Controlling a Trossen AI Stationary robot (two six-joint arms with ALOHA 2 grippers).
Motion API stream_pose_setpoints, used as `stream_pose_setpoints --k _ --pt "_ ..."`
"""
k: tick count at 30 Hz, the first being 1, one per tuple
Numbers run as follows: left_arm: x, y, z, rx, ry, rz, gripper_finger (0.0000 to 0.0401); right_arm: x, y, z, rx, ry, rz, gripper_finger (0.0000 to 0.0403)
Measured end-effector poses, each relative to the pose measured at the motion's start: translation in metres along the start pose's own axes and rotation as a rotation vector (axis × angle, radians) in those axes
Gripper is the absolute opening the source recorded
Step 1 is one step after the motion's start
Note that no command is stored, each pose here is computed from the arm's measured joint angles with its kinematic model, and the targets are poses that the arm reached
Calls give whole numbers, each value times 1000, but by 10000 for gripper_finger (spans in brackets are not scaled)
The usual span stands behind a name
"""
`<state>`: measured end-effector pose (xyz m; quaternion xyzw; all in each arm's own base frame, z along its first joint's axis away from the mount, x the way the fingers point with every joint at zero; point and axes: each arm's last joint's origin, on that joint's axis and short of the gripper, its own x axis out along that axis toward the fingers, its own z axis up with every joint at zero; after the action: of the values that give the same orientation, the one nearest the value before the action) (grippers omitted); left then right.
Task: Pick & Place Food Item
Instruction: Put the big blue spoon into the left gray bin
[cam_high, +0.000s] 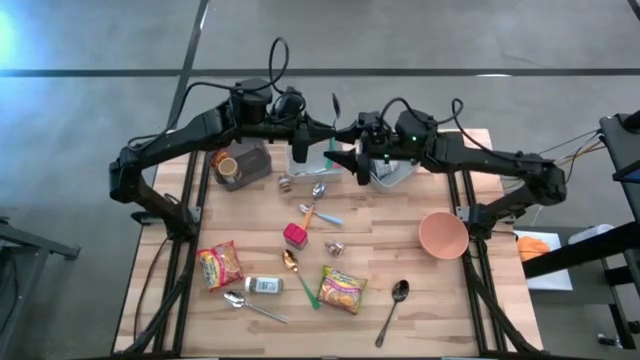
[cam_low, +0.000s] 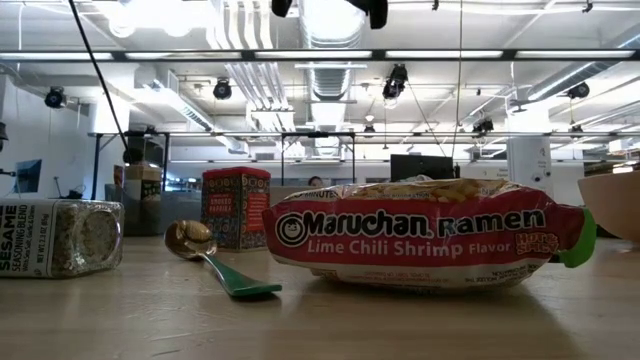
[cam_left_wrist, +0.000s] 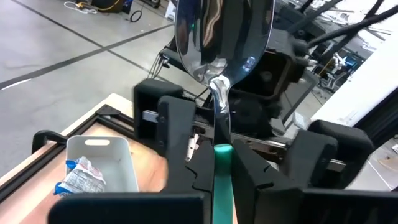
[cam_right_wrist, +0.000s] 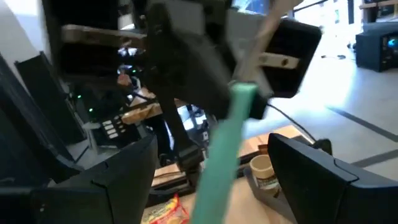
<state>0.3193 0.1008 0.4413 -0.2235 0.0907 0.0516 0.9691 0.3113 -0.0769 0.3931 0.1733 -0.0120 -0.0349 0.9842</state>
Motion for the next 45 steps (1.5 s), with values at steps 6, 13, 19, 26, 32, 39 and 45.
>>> stream_pose_setpoints --k 6,13,19,26,32,39,45 --pt "0 0 0 4 -3 -1 20 4 -1 1 1 5 -4 232" --pt "0 0 -1 20 4 11 20 4 -2 -1 17 29 -14 93" --pt "0 1 -1 8 5 37 36 3 -2 -3 27 47 -25 51" --pt "-1 1 -1 -40 1 35 124 3 -3 -5 22 66 -27 51" --pt "-5 -1 1 -64 -1 15 207 2 -4 -4 2 100 -44 51" --pt "-36 -7 13 -118 -56 22 279 -5 -13 18 -37 112 -102 51" --pt "-67 -18 16 -135 -61 36 295 -3 -47 26 -22 210 -218 51"
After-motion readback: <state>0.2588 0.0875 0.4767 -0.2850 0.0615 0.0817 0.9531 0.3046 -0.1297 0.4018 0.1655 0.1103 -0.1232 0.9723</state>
